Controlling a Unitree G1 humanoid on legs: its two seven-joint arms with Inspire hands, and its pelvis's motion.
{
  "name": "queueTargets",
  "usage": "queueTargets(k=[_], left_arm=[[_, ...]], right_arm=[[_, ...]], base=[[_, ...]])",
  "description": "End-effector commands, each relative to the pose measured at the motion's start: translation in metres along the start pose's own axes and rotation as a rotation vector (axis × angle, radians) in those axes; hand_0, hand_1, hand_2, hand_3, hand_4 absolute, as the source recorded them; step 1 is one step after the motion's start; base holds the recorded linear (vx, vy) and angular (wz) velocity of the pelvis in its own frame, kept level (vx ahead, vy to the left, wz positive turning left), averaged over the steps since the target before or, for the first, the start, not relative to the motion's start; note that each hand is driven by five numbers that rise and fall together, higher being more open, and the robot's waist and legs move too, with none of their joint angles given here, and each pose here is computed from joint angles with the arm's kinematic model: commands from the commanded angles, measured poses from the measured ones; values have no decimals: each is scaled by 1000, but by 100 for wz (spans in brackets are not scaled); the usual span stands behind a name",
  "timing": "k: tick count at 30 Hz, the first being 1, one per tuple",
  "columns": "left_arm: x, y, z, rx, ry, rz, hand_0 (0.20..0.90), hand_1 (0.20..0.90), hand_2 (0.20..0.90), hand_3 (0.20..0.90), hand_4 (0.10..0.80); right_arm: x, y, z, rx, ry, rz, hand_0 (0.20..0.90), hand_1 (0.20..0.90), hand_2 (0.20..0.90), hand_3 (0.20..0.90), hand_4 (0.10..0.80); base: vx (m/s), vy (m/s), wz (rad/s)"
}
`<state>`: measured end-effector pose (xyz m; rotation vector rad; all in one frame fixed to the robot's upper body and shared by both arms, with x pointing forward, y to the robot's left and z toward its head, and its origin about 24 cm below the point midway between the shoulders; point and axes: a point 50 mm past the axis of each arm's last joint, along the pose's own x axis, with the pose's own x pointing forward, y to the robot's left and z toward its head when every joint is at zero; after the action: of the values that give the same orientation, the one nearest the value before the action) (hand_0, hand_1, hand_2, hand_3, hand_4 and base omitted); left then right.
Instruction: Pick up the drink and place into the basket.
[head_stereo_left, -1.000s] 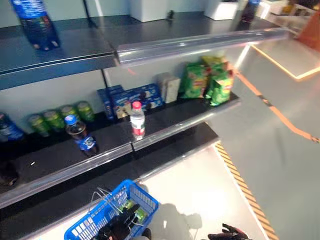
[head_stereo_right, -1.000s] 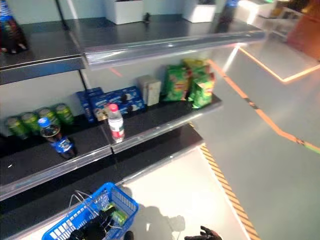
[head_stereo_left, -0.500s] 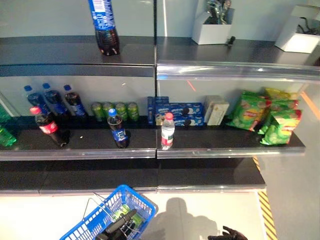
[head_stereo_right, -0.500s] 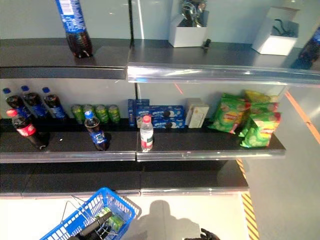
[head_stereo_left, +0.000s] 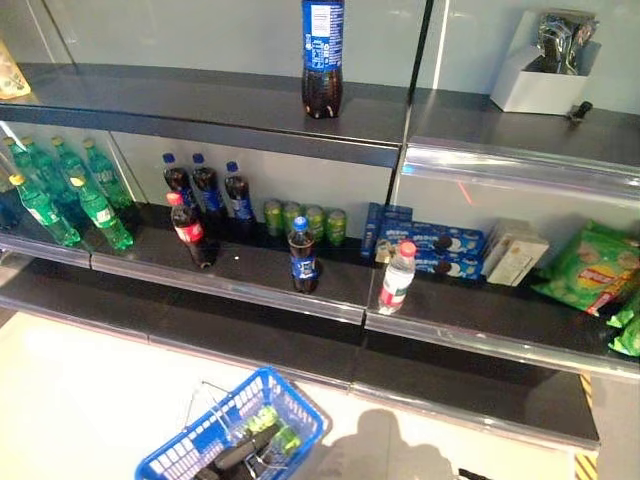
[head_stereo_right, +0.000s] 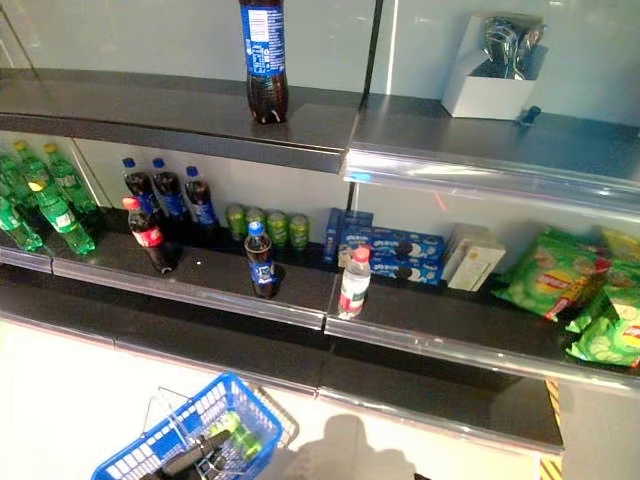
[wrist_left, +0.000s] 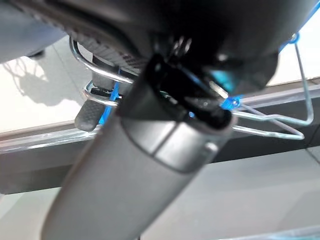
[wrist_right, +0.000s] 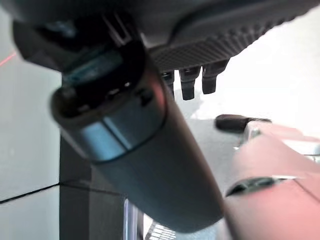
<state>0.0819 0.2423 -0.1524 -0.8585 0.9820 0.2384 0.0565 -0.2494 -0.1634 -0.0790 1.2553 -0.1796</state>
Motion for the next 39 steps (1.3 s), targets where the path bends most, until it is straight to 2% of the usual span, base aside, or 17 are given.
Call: queueTargets(k=[1,7,14,20,30,39], left_arm=[[21,-55,31,36,-99,-321,300,300,300,200,100],[17,-50,37,61,-107,-298,300,300,300,200,100],[19,-54,44,62,-146,-292,300,300,300,200,100],[19,-51,28,51,-123,-299,300,300,300,200,100],[20,-52,21,48,-93,-319,300,300,300,200,100],[14,-47,45,104,-142,-281,300,300,300,200,100]], right_arm=[[1,-20,27,33,-78,-59,900,900,900,900,800],[1,-17,21,16,-72,-42,900,900,900,900,800],[1,-16,20,27,-84,-36,900,900,900,900,800],[3,-16,38,37,-108,-50,900,900,900,900,800],[0,-30,29,40,-76,-93,900,900,900,900,800],[1,-20,27,89,-105,-48,900,900,900,900,800]], base=[[24,244,2],[-4,109,3],[17,-242,37],[56,-129,15],[18,105,3],[-178,-5,-33]])
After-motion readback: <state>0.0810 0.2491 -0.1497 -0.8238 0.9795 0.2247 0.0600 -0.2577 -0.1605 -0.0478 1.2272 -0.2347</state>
